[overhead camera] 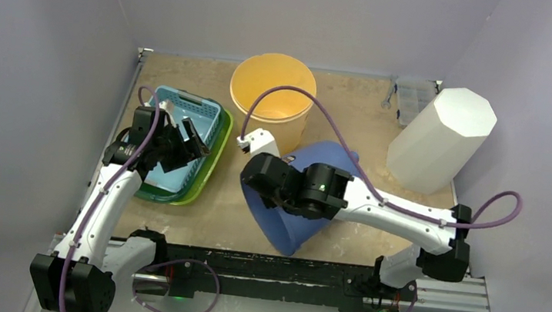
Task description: Turn the large container upside down
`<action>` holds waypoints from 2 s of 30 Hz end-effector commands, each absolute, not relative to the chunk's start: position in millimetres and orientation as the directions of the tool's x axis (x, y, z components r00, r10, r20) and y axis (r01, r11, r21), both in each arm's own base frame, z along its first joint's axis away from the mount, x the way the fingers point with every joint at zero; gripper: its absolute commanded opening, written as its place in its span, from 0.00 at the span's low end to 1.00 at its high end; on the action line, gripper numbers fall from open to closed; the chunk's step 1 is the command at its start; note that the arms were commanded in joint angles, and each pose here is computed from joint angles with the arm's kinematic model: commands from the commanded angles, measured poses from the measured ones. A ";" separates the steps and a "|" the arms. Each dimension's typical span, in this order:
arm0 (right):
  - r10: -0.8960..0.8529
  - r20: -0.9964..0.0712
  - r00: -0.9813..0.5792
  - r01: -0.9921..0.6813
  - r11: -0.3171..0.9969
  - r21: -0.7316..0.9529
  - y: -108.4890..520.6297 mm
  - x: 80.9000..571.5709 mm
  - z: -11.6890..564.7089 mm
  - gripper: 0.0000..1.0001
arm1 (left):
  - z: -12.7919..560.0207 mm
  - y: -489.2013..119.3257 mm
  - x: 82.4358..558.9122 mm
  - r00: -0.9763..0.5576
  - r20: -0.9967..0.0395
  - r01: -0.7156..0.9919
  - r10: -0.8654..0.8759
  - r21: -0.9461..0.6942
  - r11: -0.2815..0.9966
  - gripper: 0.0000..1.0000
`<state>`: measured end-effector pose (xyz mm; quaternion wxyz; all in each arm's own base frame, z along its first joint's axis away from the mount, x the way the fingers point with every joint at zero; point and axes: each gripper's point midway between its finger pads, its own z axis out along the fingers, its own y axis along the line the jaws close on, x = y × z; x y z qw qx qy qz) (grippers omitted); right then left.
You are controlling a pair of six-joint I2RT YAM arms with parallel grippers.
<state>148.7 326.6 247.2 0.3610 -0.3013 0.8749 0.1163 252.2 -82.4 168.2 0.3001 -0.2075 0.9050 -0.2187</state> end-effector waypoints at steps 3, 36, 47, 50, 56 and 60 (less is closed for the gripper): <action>-0.560 -0.665 -0.495 -0.570 0.786 -0.239 327.8 125.0 231.3 0.00 | 178.7 -72.4 261.5 -0.696 -0.506 -0.249 -0.509 -0.495 0.833 0.75; -0.735 -0.640 -0.225 -0.761 0.542 -0.355 391.1 27.0 164.6 0.00 | 193.1 -49.2 261.0 -0.613 -0.557 -0.350 -0.561 -0.446 0.824 0.75; -0.707 -0.656 -0.265 -0.715 0.601 -0.359 382.0 69.1 150.3 0.00 | 194.4 -50.9 261.4 -0.612 -0.554 -0.345 -0.564 -0.454 0.821 0.75; -0.686 -0.670 -0.282 -0.703 0.624 -0.342 377.5 83.7 147.1 0.00 | 193.6 -51.4 260.6 -0.614 -0.553 -0.343 -0.563 -0.456 0.821 0.75; -0.673 -0.664 -0.326 -0.670 0.660 -0.340 365.4 98.4 141.1 0.00 | 191.5 -56.3 259.6 -0.624 -0.546 -0.321 -0.559 -0.473 0.821 0.75; -0.622 -0.700 -0.350 -0.674 0.686 -0.273 371.2 95.3 161.6 0.00 | 188.8 -62.1 258.7 -0.642 -0.547 -0.280 -0.537 -0.485 0.829 0.75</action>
